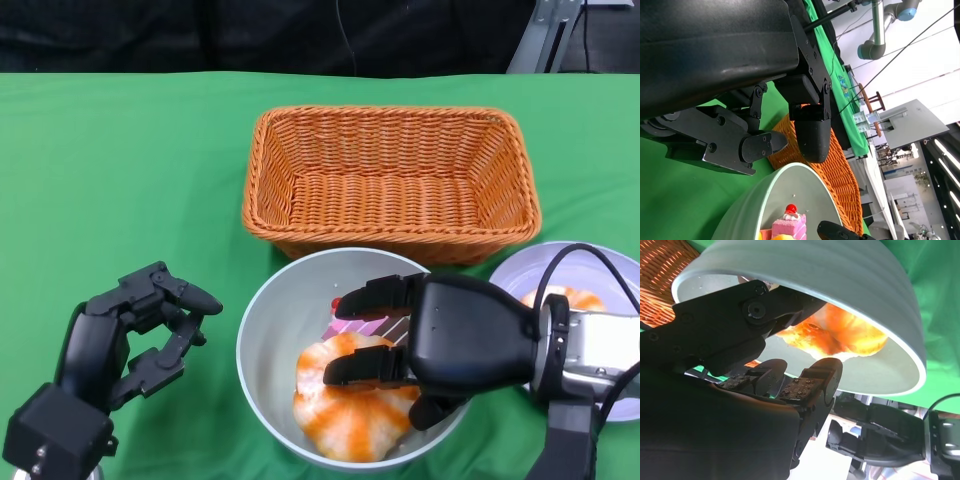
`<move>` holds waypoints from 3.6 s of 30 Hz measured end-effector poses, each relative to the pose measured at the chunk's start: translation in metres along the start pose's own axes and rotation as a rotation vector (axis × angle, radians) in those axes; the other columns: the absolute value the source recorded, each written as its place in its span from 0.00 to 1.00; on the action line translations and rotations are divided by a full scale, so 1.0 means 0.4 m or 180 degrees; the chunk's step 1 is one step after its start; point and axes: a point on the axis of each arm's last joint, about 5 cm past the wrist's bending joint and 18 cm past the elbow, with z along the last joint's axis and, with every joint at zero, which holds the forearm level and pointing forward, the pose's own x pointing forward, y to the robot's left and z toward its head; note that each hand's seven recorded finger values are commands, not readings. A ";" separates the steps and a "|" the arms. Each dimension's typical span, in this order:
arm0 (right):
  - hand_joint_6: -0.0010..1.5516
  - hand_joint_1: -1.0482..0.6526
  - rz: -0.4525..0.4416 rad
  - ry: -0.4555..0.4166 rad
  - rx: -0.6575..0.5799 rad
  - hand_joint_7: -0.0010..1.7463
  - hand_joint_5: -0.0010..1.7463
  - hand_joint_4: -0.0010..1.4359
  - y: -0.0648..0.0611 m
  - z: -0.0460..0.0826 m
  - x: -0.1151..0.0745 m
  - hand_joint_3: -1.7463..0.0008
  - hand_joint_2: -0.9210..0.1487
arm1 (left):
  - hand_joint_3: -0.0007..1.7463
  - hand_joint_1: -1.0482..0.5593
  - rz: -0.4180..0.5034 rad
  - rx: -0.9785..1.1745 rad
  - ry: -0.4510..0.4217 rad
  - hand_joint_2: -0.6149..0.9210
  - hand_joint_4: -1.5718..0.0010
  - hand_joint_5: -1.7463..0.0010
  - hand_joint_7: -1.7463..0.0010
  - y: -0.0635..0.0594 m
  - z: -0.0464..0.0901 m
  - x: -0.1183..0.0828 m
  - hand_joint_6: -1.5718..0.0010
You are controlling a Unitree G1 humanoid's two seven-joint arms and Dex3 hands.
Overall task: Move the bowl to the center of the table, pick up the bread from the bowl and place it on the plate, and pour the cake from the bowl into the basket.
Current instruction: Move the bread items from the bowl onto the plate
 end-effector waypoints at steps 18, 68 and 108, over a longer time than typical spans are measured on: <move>0.42 0.10 0.0170 -0.0015 0.0030 0.00 0.03 0.42 -0.012 0.001 -0.004 1.00 0.07 | 0.31 0.66 -0.0020 -0.0036 -0.0006 0.95 0.53 0.21 0.41 0.001 0.000 0.000 0.49; 0.56 0.34 -0.0037 0.0173 0.0188 0.02 0.07 0.65 0.064 0.031 0.021 1.00 0.11 | 0.32 0.66 -0.0011 -0.0074 -0.0003 0.96 0.52 0.21 0.41 -0.003 0.002 -0.009 0.49; 0.72 0.41 -0.0932 0.0310 0.0608 0.12 0.79 0.51 0.117 0.049 0.027 1.00 0.09 | 0.41 0.67 -0.0027 -0.0020 0.0036 0.90 0.51 0.21 0.41 -0.005 -0.008 -0.019 0.48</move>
